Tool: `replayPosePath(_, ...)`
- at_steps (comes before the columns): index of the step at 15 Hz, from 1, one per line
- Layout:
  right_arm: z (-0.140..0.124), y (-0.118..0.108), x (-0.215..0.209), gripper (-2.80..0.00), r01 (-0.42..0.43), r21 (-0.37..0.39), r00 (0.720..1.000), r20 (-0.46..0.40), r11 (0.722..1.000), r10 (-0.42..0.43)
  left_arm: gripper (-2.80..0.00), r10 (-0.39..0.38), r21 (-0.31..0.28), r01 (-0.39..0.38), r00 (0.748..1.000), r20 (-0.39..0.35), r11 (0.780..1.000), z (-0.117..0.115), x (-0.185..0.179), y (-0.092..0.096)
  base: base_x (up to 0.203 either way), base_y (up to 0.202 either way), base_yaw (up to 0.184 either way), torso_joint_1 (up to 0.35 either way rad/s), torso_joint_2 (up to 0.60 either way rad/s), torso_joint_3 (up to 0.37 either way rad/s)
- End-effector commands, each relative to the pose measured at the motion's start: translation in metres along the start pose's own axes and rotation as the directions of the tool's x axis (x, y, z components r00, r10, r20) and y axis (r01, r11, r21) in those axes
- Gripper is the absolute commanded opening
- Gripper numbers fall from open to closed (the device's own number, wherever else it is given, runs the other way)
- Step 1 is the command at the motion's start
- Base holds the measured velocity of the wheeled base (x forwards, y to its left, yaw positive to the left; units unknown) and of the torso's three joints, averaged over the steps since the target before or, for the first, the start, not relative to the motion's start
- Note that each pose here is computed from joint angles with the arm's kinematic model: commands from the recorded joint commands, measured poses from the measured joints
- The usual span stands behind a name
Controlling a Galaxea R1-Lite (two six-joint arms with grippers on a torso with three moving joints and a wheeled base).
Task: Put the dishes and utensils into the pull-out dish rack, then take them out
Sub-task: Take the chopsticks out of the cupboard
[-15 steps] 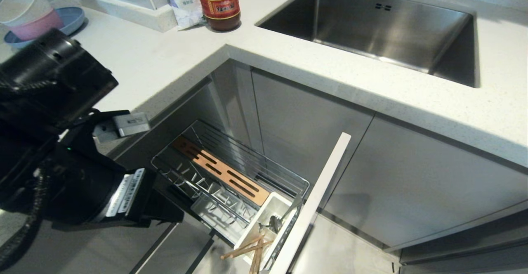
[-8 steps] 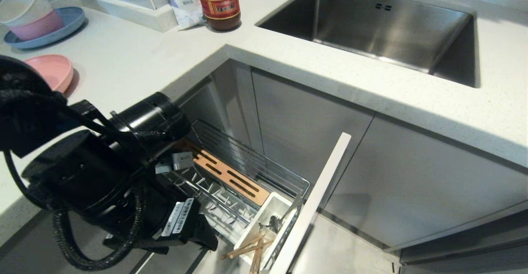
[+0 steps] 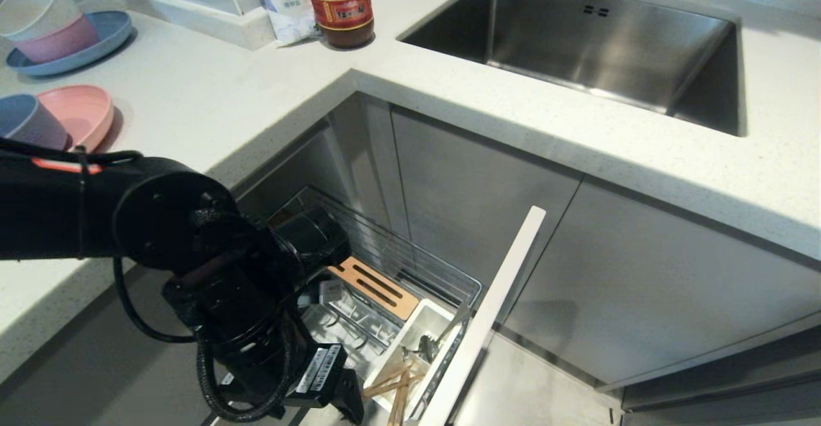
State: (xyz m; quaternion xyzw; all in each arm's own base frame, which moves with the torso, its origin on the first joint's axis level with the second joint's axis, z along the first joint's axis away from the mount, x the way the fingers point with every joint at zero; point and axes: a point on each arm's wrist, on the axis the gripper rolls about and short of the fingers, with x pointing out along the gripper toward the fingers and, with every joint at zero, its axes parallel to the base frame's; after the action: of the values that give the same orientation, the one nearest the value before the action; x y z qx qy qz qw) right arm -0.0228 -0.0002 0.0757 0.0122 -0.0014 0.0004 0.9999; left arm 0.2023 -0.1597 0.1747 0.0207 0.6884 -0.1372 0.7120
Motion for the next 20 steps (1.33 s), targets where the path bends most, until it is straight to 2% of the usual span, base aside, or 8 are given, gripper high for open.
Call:
replayPosePath(1,0.000,0.000,0.000,-2.80,-0.001,0.000,1.000,0.003,1.000,0.001,0.00,0.023,-0.021,-0.024,0.997,-0.069,0.999,0.012,0.022,0.003,0.000,0.000,0.000,0.000,0.00,0.000)
replayPosePath(8,0.000,0.000,0.000,-2.80,0.000,0.000,1.000,0.003,1.000,0.000,0.00,0.037,-0.050,-0.047,0.982,-0.185,0.998,0.036,0.060,0.015,0.000,0.000,0.000,0.000,0.00,0.000)
replayPosePath(15,0.000,0.000,0.000,-2.80,0.000,0.000,1.000,0.003,1.000,0.000,0.00,-0.041,-0.070,0.026,0.972,-0.233,0.997,0.058,0.077,0.020,0.000,0.000,0.000,0.000,0.00,0.000)
replayPosePath(20,0.000,0.000,0.000,-2.80,-0.001,0.000,1.000,0.003,1.000,0.001,0.00,-0.041,-0.067,0.024,0.963,-0.267,0.997,0.067,0.084,0.021,0.000,0.000,0.000,0.000,0.00,0.000)
